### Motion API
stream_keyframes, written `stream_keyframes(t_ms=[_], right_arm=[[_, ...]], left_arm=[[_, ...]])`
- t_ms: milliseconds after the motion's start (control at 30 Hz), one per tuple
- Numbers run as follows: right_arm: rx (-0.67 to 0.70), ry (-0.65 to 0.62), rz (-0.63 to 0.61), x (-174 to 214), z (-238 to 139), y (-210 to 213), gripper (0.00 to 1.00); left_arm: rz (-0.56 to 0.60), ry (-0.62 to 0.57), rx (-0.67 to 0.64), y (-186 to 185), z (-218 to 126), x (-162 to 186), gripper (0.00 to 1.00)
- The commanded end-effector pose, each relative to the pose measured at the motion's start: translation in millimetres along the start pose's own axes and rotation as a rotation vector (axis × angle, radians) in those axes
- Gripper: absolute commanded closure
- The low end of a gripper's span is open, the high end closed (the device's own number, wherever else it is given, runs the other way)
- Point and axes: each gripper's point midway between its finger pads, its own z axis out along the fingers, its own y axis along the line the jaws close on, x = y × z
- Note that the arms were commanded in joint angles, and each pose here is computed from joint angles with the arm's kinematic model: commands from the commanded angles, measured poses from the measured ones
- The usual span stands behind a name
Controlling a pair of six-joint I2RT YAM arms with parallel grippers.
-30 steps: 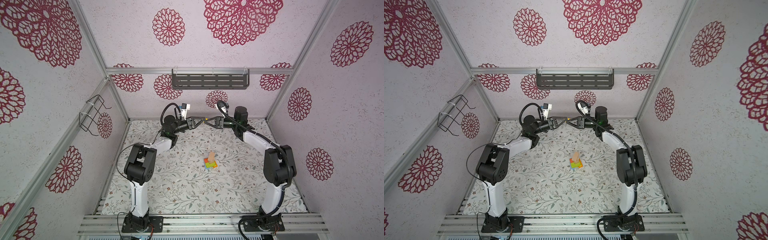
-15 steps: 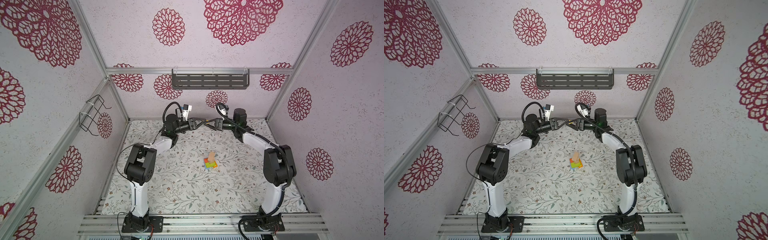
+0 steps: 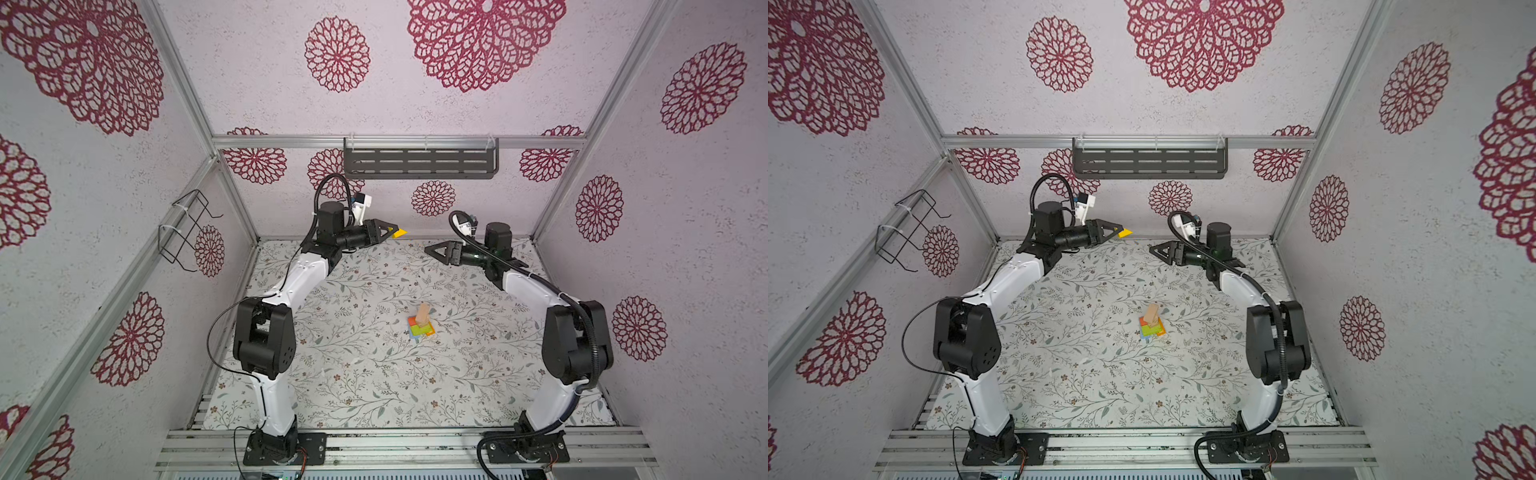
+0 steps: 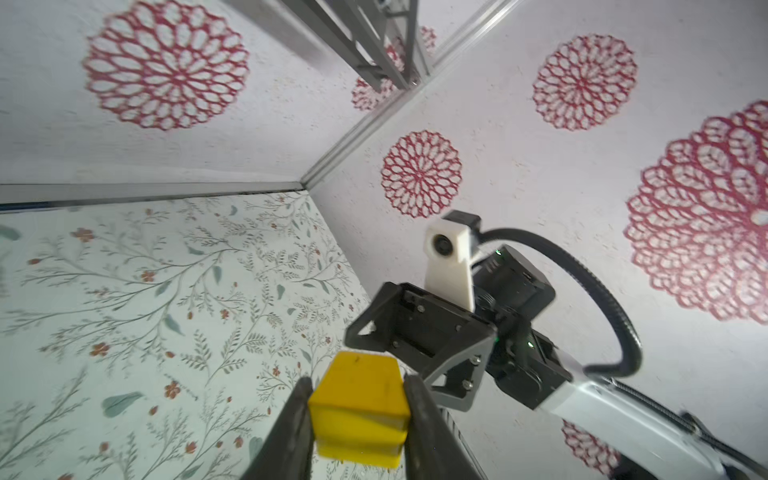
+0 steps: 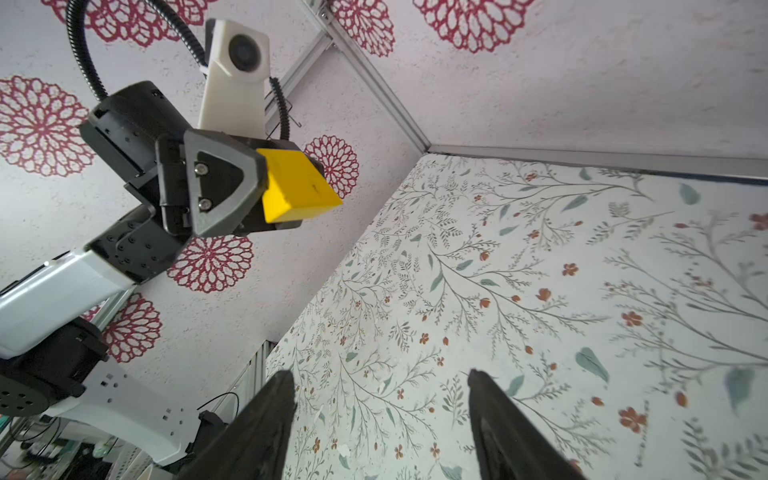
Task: Build the wood block tower
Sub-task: 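Lower the yellow block to the table with the left gripper while the right gripper withdraws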
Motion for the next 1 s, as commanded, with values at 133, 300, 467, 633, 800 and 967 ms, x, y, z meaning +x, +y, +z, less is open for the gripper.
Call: stream_keyframes(t_ms=[133,300,467,633,800,967], right_arm=[[0.117,-0.070,-0.061,-12,-28,6,0.32],[0.167,-0.074,-0.042,-4,-35,3,0.33],[0.181,-0.068,-0.023,4,-37,0,0.34],[0.184,-0.066,-0.009,7,-36,-3,0.35],[0.165,-0.049,0.005,12,-34,-4,0.39],[0.170,-0.042,0.013,14,-33,-8,0.40]], left_arm=[[-0.103,0.251,-0.481,76,-38,45,0.91],[-0.125,0.431,-0.718,110,-72,79,0.90],[-0.133,0.551,-0.811,124,-94,105,0.91],[-0.176,0.657,-0.882,144,-104,131,0.91],[-0.225,0.748,-0.897,169,-100,159,0.91],[-0.250,0.783,-0.890,188,-91,173,0.91]])
